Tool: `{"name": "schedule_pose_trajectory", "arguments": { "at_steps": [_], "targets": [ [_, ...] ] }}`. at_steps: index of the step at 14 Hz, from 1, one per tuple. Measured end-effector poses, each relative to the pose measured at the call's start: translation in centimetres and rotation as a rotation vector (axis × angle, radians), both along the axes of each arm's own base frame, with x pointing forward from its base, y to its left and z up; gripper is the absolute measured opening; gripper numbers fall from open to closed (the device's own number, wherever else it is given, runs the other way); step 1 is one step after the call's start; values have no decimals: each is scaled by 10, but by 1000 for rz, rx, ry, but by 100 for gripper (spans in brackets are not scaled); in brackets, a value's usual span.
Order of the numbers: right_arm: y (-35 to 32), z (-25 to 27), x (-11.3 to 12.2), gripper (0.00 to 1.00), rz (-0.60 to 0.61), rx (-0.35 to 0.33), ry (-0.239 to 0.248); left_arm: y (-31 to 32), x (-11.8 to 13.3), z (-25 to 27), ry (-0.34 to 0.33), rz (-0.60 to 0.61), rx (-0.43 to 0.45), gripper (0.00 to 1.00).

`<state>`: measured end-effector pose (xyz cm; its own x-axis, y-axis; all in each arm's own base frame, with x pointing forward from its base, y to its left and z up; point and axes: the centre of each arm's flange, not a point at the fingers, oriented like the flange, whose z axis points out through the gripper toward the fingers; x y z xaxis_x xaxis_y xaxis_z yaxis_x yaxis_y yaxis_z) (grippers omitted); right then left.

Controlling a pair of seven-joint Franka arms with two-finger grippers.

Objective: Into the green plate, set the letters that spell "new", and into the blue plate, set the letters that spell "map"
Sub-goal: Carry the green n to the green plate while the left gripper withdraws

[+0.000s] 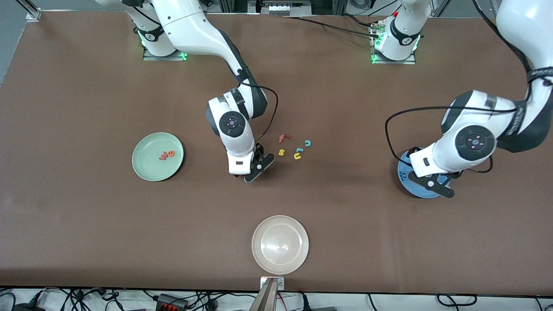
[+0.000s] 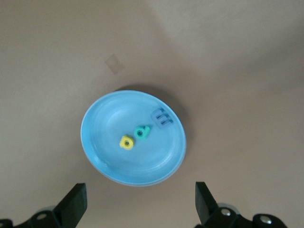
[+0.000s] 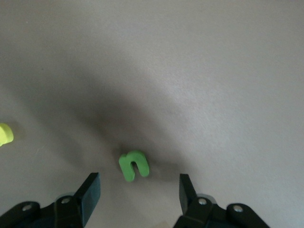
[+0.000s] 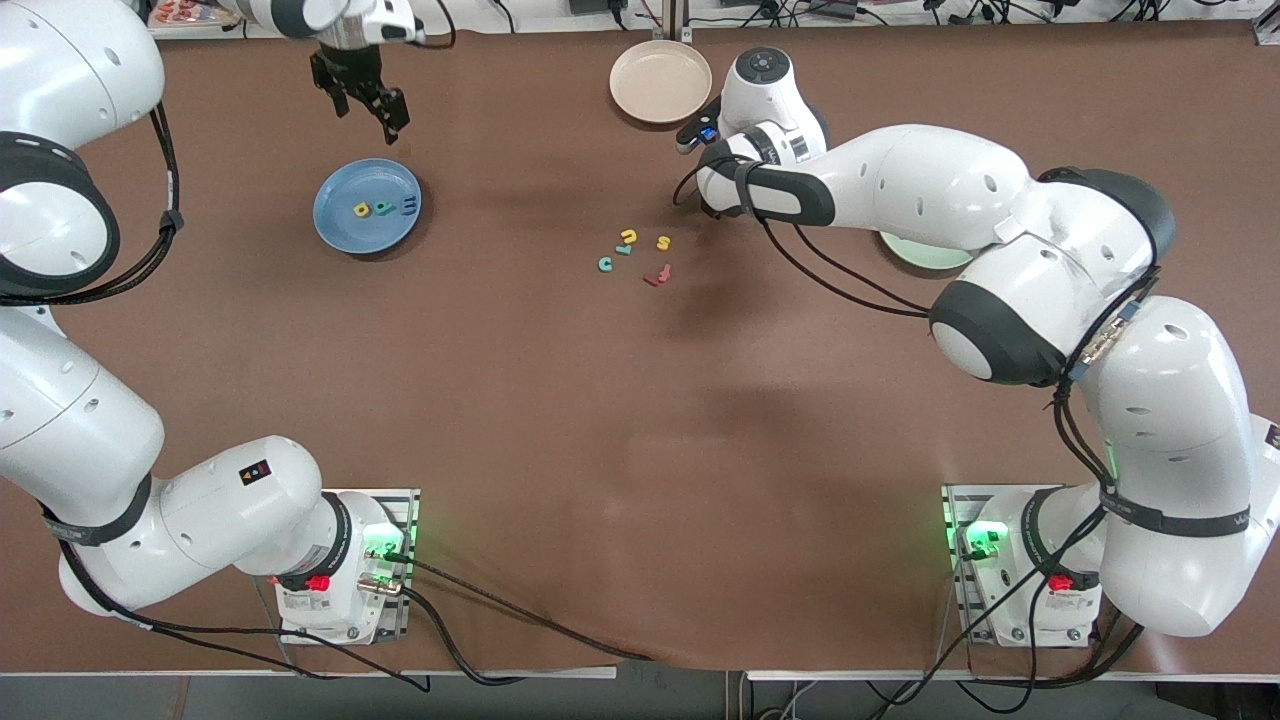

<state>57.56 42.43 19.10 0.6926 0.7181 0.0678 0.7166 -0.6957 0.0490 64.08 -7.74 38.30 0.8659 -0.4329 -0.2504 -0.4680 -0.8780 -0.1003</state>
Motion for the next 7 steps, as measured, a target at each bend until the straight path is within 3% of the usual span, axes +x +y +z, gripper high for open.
{"name": "schedule_pose_trajectory", "arguments": {
  "at_steps": [3,5,6,7],
  "targets": [
    [6,-12,-4,71,20,-2,-17,-5,2,73,16,40,-25,100],
    [8,-15,-5,61,26,-4,-20,0,-2,113,28,61,-25,100],
    [9,-15,-6,61,28,-4,-21,5,-3,131,25,76,-26,100],
    [10,-14,-6,54,31,-3,-23,9,-3,147,10,90,-27,100]
  ]
}}
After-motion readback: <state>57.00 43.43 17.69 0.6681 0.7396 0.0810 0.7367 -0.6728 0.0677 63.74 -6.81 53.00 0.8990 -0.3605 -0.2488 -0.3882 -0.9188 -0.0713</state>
